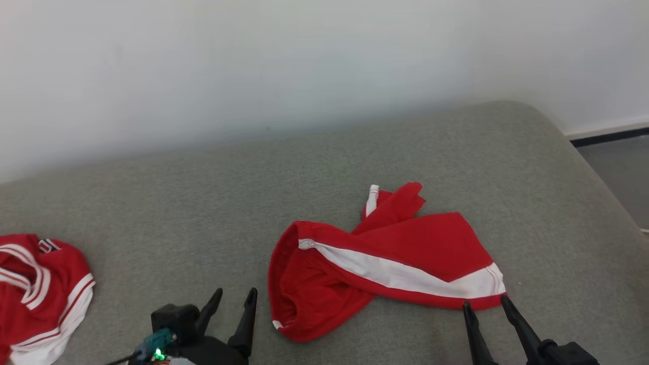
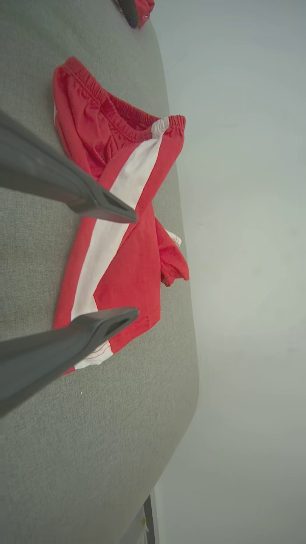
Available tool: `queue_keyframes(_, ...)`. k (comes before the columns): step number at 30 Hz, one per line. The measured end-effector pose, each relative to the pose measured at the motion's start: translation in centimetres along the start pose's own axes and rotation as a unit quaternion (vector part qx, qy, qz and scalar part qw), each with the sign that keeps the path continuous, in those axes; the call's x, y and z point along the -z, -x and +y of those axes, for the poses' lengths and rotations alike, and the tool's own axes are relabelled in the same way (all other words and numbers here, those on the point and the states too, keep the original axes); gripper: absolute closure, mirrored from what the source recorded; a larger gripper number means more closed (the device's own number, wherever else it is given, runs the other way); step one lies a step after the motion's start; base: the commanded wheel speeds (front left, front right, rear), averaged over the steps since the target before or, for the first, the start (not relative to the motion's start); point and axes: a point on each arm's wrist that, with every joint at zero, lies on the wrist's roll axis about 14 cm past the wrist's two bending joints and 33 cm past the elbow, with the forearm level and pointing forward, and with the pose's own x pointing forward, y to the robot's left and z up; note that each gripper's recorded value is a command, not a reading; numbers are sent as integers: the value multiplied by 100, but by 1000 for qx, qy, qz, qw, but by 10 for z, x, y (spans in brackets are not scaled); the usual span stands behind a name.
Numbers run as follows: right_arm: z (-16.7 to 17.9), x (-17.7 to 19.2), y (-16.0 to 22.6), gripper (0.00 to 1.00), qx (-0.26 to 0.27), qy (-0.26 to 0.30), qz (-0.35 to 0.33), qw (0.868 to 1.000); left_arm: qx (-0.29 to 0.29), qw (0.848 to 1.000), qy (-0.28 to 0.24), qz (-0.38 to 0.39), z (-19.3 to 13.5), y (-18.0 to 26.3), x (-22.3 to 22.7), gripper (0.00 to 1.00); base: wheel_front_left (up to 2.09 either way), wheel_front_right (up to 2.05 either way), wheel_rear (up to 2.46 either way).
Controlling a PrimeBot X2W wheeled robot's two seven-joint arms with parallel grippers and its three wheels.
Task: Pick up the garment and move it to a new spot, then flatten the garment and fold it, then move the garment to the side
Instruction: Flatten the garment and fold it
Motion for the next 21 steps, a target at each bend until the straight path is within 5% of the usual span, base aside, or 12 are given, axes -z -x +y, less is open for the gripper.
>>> queue_keyframes(20, -36, 6, 12, 0, 72, -3, 14, 997, 11, 992, -59, 115, 6, -76, 42, 0, 0, 0, 0)
queue_keyframes(21, -38, 7, 12, 0, 74, -3, 15, 997, 11, 991, -61, 120, 8, -78, 45, 47, 0, 0, 0)
